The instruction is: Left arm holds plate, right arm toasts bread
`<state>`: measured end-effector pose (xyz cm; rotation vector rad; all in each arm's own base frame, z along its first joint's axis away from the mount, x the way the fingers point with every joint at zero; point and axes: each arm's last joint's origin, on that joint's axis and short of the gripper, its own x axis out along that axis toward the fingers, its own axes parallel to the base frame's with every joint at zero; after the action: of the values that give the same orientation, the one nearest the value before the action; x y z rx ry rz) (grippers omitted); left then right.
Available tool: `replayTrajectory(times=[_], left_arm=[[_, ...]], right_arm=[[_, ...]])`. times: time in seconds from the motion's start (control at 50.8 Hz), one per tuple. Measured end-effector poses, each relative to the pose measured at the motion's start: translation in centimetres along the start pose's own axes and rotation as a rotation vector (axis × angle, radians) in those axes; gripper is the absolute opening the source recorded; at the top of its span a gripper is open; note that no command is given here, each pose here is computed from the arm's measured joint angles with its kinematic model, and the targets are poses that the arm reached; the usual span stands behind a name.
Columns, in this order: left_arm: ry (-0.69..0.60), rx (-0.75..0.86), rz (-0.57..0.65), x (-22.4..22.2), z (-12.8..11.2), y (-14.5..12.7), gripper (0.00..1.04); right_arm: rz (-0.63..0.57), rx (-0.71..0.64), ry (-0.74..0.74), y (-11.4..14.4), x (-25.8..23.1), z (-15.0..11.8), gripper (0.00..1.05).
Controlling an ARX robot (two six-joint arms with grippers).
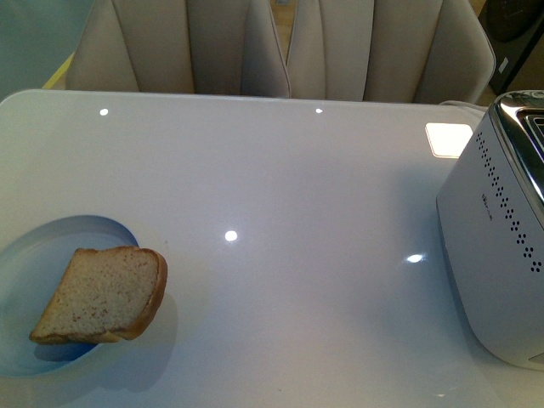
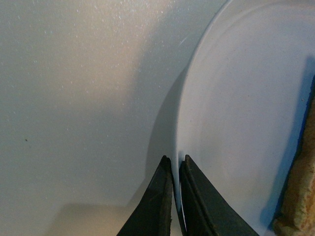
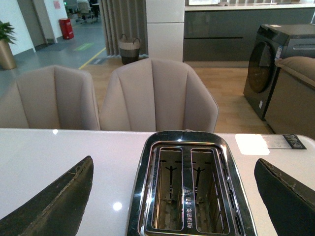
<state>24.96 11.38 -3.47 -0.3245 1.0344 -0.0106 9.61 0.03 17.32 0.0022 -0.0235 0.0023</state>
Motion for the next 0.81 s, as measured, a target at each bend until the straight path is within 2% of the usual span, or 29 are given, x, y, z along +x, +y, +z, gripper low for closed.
replayTrajectory(times=[0.295, 0.532, 0.808], left_arm=[[0.041, -0.184, -0.032, -1.3, -0.1, 0.2, 0.03], [-0.001, -0.282, -0.054, -3.5, 1.2, 0.1, 0.03], [-0.065, -0.364, -0.115, -8.0, 4.0, -2.8, 0.03]], right_arm=[[0.000, 0.000, 0.000, 0.0, 0.0, 0.0, 0.96], [0.000, 0.000, 0.000, 0.0, 0.0, 0.0, 0.96], [0.000, 0.000, 0.000, 0.0, 0.0, 0.0, 0.96]])
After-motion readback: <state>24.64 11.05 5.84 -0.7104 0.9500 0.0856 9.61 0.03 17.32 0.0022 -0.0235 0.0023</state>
